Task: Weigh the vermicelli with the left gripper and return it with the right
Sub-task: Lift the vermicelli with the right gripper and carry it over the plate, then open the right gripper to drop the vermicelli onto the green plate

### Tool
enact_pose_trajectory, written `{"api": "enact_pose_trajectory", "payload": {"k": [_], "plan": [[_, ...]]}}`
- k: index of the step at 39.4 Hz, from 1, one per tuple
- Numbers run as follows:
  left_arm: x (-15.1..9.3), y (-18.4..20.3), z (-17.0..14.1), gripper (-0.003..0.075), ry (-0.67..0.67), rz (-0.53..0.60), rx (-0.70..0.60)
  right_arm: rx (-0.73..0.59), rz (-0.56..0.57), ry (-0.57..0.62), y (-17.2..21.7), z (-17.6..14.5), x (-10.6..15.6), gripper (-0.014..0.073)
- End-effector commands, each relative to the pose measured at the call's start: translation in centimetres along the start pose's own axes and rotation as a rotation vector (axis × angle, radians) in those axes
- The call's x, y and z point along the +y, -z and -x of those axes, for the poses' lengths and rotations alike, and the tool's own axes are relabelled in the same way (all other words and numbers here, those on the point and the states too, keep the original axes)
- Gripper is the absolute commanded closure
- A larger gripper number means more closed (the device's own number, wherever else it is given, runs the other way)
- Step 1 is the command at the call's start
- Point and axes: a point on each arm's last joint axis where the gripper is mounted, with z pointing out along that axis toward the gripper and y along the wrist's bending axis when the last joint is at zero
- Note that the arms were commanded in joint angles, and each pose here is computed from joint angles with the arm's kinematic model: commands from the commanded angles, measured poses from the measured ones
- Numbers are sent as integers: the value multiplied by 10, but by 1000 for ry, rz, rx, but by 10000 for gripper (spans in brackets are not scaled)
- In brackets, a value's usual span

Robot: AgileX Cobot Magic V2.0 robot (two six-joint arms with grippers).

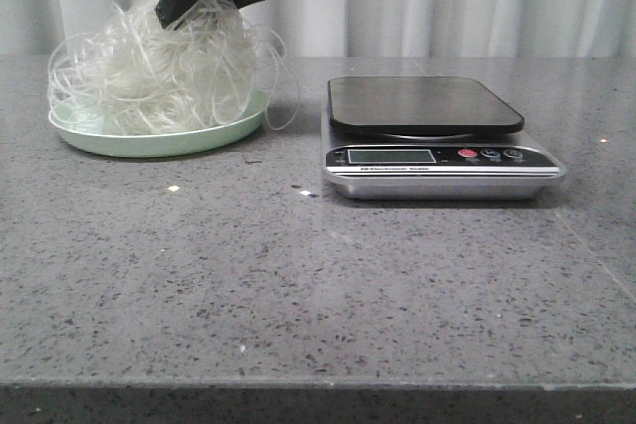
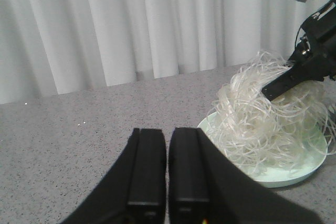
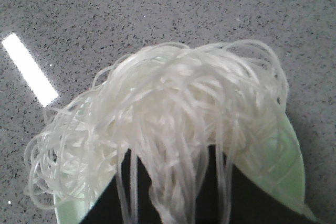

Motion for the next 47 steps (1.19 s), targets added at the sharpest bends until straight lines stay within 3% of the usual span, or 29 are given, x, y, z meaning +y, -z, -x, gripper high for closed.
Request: {"api": "enact_pose_trajectory", "payload": {"k": [1, 14, 17, 24, 27, 37, 47], "plan": [[4, 1, 15, 583, 25, 38, -97, -178, 1, 10, 36, 33, 12, 444], [4, 1, 15, 583, 25, 38, -97, -177, 2, 10, 36, 33, 12, 431], [4, 1, 15, 583, 25, 38, -97, -171, 4, 10, 36, 32, 13, 375], [4, 1, 15, 583, 25, 38, -97, -168, 7, 10, 37, 32, 13, 145], [4, 1, 15, 583, 25, 38, -97, -159, 11, 12, 38, 32, 14, 96], [4, 1, 15, 583, 25, 38, -97, -169, 20, 24, 59, 38, 19, 87], [4, 1, 15, 583, 25, 38, -97, -276, -38, 22, 121, 58, 5, 95]]}}
